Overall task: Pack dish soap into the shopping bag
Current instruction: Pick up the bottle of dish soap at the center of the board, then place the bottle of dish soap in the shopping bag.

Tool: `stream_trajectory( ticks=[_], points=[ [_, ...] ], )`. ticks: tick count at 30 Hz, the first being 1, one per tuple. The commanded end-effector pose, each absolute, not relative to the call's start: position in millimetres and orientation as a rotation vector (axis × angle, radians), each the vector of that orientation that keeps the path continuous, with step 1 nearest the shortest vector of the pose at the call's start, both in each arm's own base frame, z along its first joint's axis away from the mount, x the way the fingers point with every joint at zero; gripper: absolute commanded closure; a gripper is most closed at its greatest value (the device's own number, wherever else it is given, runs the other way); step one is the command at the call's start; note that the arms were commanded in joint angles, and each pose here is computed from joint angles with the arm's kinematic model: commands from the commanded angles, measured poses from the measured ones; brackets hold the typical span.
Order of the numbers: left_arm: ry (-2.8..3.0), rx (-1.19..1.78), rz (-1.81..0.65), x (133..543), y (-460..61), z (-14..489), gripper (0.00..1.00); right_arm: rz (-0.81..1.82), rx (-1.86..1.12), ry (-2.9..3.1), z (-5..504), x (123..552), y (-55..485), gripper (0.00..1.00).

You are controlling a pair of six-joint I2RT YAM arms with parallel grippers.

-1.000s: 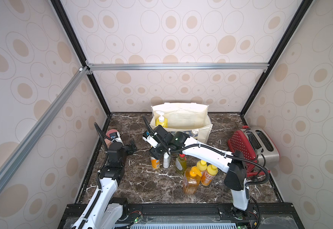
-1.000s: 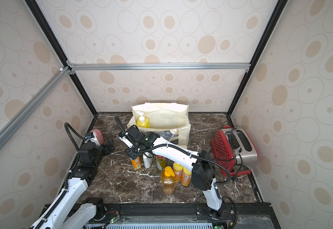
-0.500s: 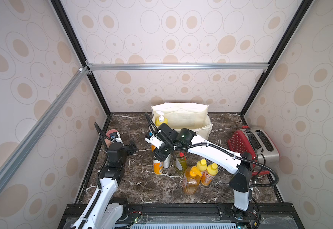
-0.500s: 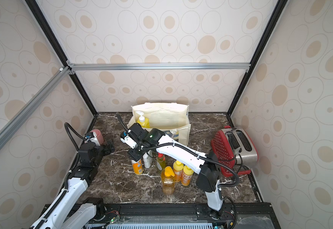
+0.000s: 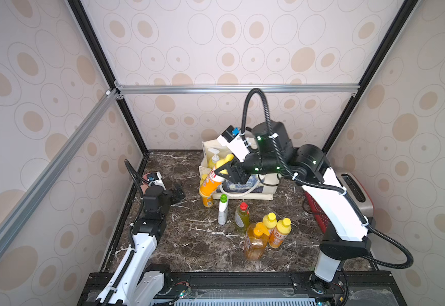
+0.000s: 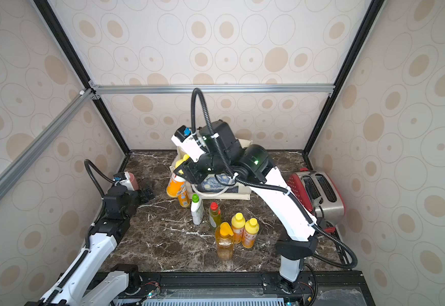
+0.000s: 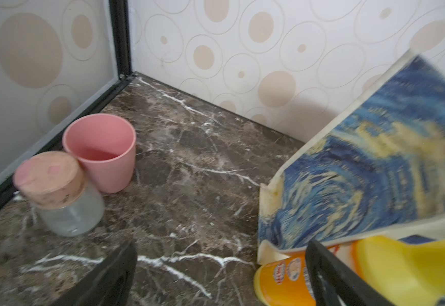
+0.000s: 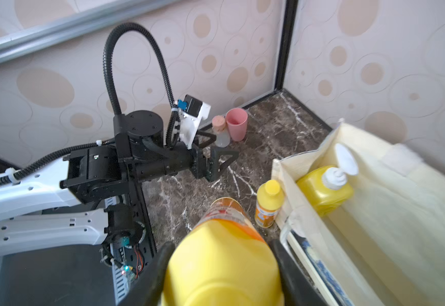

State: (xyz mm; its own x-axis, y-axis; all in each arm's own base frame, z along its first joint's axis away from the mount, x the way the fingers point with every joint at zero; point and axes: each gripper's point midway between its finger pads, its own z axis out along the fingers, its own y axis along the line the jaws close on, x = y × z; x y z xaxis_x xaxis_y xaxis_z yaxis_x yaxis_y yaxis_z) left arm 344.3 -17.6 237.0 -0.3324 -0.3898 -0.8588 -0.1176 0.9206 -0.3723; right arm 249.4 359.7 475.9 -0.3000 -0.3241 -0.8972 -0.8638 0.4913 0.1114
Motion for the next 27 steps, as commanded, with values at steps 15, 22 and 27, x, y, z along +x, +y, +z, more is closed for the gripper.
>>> stream_trajectory(
  ticks=[15,22,27],
  points=[
    [1.902,-0.044,-0.597,391.6,-116.3,334.4,0.01,0.378,-0.615,1.825,478.3,398.6,301.3,0.71],
    [1.973,0.009,-0.54,394.3,-121.1,302.1,0.04,0.306,-0.633,1.878,434.4,436.4,321.4,0.72],
    [1.961,0.028,-0.552,395.3,-125.3,300.8,0.08,0.291,-0.636,1.91,407.8,455.7,331.9,0.73]
  ],
)
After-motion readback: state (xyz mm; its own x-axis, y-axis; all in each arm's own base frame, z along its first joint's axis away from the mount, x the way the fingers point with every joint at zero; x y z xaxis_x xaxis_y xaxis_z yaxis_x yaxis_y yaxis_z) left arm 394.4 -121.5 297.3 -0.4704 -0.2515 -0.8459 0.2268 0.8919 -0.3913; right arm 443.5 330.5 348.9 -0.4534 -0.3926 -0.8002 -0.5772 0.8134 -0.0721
